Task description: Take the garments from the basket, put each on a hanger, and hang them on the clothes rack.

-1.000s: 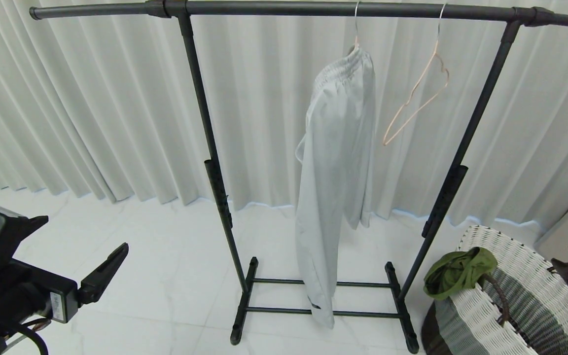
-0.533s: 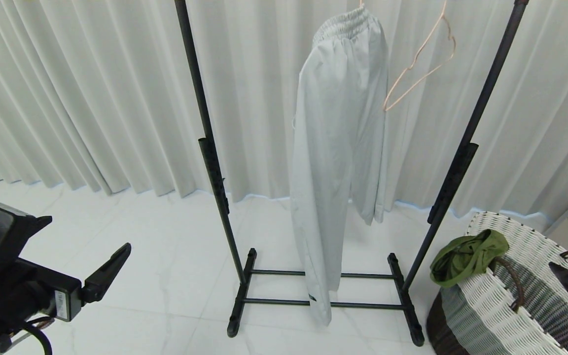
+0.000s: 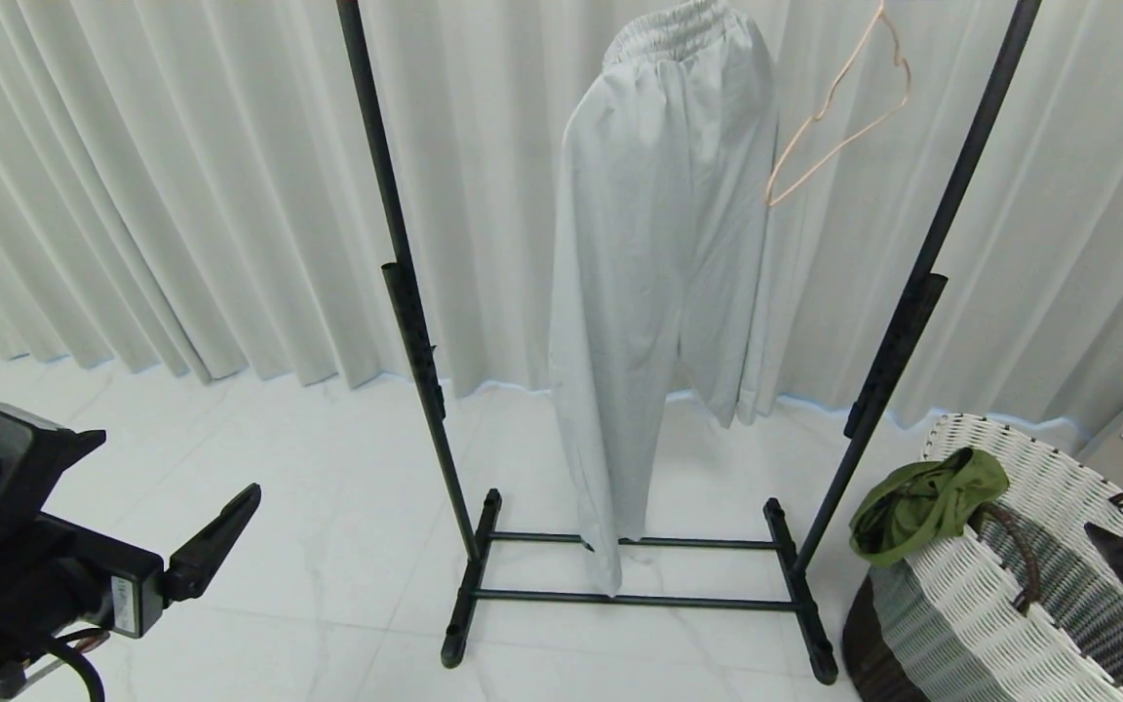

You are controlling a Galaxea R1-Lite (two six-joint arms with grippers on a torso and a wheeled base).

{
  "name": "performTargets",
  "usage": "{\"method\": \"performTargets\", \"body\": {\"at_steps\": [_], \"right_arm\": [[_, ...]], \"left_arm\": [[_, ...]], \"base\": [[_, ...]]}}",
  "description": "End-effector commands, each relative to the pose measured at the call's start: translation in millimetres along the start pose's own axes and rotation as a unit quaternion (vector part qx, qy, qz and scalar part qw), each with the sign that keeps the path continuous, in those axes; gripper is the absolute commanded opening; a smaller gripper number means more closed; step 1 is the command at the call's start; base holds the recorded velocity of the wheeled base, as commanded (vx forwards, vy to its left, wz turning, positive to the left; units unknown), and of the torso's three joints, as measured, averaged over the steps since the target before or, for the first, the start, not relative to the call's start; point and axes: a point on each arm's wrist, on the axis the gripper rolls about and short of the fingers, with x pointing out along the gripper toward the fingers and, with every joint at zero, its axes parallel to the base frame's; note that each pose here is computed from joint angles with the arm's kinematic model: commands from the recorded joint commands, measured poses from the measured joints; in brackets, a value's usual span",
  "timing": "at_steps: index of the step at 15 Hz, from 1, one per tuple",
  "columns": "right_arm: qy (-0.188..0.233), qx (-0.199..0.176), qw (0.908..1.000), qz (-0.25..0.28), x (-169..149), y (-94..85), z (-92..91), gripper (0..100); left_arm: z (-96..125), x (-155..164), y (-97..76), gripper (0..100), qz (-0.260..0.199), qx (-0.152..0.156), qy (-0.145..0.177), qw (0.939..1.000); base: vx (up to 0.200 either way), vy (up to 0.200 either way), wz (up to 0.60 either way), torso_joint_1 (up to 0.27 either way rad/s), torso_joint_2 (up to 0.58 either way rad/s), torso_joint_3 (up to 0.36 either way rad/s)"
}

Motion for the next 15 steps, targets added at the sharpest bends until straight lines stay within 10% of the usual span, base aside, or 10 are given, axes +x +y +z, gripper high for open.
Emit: {"method": "performTargets", "body": {"at_steps": [1, 7, 15], "right_arm": [[0.003, -0.002, 1.0000, 0.001, 1, 0.7, -0.8, 100], [0.005, -0.003, 1.0000, 0.004, 3, 1.9, -0.3, 100], [0.000, -0.001, 0.9997, 0.026, 11, 7.0, 3.0, 100]], "left_arm": [[-1, 1, -0.5, 100, -0.002, 0.000, 0.002, 1.0000], [-1, 3, -1.4, 100, -0.005, 0.001, 0.008, 1.0000], [0, 9, -1.9, 100, -0.008, 0.001, 0.014, 0.9999]], "base": [[0.000, -0.200, 0.00, -0.002, 0.00, 0.002], [0.000, -0.167, 0.00, 0.000, 0.01, 0.001], [0.200, 0.000, 0.00, 0.001, 0.00, 0.002]]}}
